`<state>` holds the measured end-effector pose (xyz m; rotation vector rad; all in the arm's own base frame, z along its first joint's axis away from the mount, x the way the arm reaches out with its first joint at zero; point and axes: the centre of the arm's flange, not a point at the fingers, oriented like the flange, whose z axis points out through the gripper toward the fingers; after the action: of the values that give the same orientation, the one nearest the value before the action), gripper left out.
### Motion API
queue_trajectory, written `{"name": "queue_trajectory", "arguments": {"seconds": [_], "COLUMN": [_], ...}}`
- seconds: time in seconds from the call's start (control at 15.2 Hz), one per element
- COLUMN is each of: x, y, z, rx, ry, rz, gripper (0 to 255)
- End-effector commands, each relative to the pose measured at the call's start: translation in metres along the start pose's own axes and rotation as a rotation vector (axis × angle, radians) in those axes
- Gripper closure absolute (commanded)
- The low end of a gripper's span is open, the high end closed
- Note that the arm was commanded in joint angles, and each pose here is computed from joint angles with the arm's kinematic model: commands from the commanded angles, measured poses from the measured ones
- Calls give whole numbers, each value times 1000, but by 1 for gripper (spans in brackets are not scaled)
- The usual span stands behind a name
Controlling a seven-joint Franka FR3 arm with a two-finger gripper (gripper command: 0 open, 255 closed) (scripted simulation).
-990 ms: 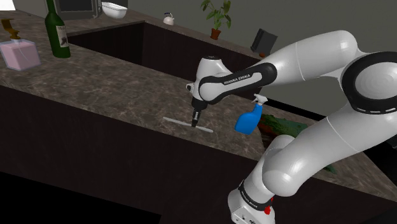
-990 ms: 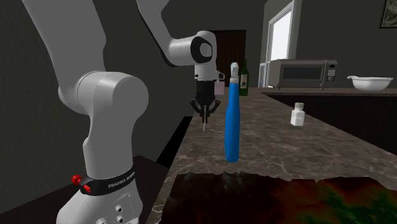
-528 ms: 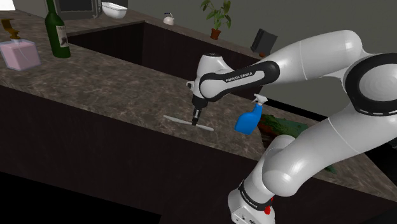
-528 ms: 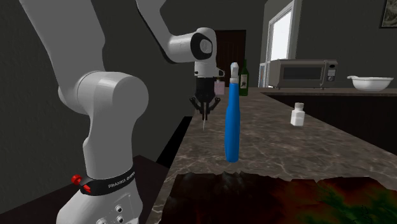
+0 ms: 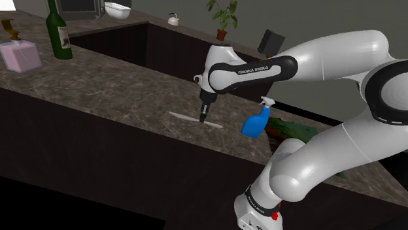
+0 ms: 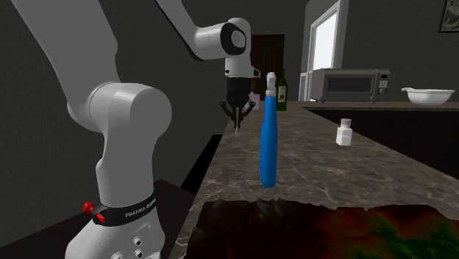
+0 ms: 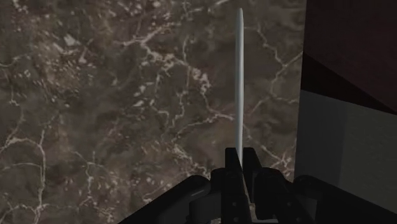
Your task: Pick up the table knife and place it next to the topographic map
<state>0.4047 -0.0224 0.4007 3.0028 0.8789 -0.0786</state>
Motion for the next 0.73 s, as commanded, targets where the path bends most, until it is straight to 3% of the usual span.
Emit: {"name": "queue_trajectory", "arguments": {"seconds": [0.0,0.66], "x": [-1,-12], "y": [0,10], "z": [-11,-57], "rx": [0,0], "ry": [0,0], "rz": [0,0], "gripper": [255,255]}}
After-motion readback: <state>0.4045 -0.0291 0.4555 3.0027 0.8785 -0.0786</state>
